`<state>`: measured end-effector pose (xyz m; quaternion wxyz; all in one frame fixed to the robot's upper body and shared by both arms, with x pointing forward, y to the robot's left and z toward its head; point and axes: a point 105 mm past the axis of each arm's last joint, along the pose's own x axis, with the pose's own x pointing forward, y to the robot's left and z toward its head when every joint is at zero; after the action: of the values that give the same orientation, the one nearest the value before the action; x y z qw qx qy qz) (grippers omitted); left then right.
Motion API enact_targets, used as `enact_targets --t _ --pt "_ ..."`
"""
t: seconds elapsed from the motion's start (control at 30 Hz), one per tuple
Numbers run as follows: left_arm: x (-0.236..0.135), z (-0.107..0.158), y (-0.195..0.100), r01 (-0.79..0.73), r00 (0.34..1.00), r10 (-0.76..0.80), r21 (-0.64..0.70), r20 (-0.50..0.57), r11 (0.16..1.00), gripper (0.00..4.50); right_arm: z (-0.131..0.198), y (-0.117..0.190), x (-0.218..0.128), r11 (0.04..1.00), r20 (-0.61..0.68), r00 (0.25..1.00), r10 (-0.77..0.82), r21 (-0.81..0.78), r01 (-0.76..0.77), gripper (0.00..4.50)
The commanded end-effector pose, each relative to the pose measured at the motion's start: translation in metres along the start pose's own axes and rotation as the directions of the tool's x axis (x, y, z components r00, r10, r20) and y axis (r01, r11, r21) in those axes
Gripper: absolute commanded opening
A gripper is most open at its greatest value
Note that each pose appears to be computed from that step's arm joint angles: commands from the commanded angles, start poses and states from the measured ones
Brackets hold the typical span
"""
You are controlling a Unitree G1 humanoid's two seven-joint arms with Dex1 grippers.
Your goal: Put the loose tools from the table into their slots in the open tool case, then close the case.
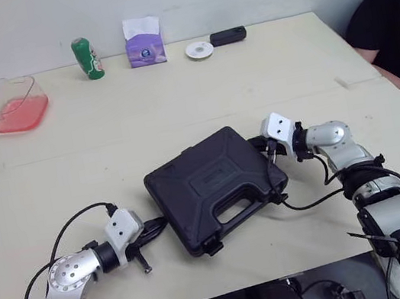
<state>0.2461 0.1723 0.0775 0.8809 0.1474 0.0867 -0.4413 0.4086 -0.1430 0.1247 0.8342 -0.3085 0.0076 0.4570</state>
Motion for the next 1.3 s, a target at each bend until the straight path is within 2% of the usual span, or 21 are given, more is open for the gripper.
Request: enact_targets --t 0.03,0.13,0.27,0.43,0.6,0.77,0.83,0.97,1.03,1.13,1.2,1.3 --pt "-0.025 0.018 0.007 -0.038 0.995 0.039 -0.008 0.097 0.999 0.00 0.015 -0.021 -0.030 0.994 0.126 0.987 -0.100 0.048 0.095 0.02" --pt "-0.048 0.034 0.021 -0.083 0.984 0.084 -0.011 0.155 0.996 0.00 0.022 -0.028 -0.065 0.983 0.172 0.969 -0.180 0.079 0.168 0.02" --pt "-0.057 0.065 0.038 -0.095 0.973 0.090 0.012 0.213 0.995 0.00 0.022 -0.023 -0.100 0.968 0.133 0.960 -0.246 0.084 0.236 0.02" --pt "-0.041 0.090 0.037 0.039 0.969 -0.061 0.096 0.238 0.995 0.00 0.033 -0.007 -0.126 0.942 0.139 0.938 -0.317 0.162 0.294 0.02" --pt "-0.009 0.125 0.033 0.200 0.932 -0.248 0.198 0.263 0.960 0.00 0.038 0.011 -0.151 0.926 0.111 0.926 -0.361 0.158 0.343 0.02" --pt "0.031 0.157 0.014 0.418 0.839 -0.490 0.297 0.237 0.859 0.00 0.041 0.037 -0.189 0.910 0.072 0.920 -0.385 0.196 0.365 0.02" --pt "0.045 0.163 0.006 0.484 0.803 -0.558 0.316 0.209 0.816 0.00 0.041 0.051 -0.196 0.909 0.043 0.926 -0.375 0.213 0.358 0.02" --pt "0.074 0.168 -0.003 0.539 0.773 -0.620 0.377 0.135 0.753 0.00 0.041 0.075 -0.204 0.903 0.008 0.926 -0.379 0.221 0.368 0.02" --pt "0.087 0.172 -0.008 0.549 0.763 -0.634 0.391 0.126 0.739 0.00 0.040 0.087 -0.206 0.899 -0.002 0.925 -0.381 0.234 0.371 0.02" --pt "0.113 0.174 -0.024 0.579 0.740 -0.662 0.389 0.119 0.717 0.00 0.034 0.120 -0.200 0.882 -0.041 0.942 -0.334 0.338 0.327 0.02" --pt "0.123 0.176 -0.033 0.594 0.724 -0.680 0.394 0.118 0.701 0.00 0.029 0.132 -0.196 0.883 -0.063 0.949 -0.310 0.350 0.311 0.02" --pt "0.143 0.177 -0.043 0.585 0.734 -0.671 0.407 0.102 0.702 0.00 0.025 0.140 -0.187 0.885 -0.085 0.955 -0.284 0.360 0.295 0.02"
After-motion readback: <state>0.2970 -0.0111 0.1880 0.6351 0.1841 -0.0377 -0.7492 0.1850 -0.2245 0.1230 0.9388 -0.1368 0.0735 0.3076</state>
